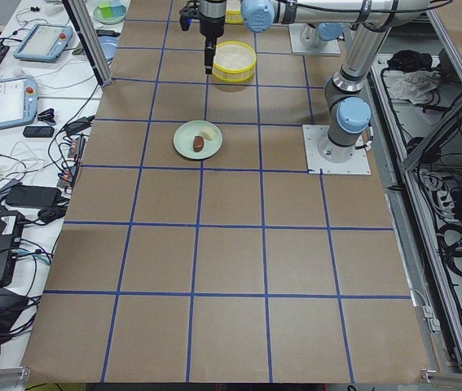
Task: Stack buns with steamer
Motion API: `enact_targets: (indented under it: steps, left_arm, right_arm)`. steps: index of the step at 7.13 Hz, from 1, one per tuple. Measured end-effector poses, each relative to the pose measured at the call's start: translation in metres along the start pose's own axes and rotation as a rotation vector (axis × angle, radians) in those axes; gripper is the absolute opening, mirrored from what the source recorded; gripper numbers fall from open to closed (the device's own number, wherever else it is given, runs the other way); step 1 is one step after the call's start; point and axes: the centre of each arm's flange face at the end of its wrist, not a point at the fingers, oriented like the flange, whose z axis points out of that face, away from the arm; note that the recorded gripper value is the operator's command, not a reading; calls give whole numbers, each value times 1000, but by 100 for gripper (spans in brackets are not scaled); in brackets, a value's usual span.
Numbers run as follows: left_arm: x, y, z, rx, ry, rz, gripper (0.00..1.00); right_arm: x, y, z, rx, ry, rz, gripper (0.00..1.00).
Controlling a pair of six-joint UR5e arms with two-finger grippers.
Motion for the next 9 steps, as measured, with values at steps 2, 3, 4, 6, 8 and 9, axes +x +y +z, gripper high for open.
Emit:
enact_targets:
  steps: [2,3,4,6,8,9]
  left_arm:
    - [-4,-11,58,-40,37,16,100]
    - [-3,-18,85,-69,56,31,100]
    - [-2,-26,109,-91,77,67,87]
    - [-2,-36,154,-149,107,175,77]
    - [-7,-40,197,-209,132,237,77]
    - [-10,-42,214,-232,142,255,77]
  right_arm:
    - [27,-8,15,-26,21,-9,100]
    - [61,-15,20,-44,38,-28,100]
    - [99,-18,25,-67,52,-69,100]
    - [160,-21,33,-96,56,-106,99]
    - [224,-22,44,-109,52,-102,98]
    - [275,-17,61,-111,52,-89,98]
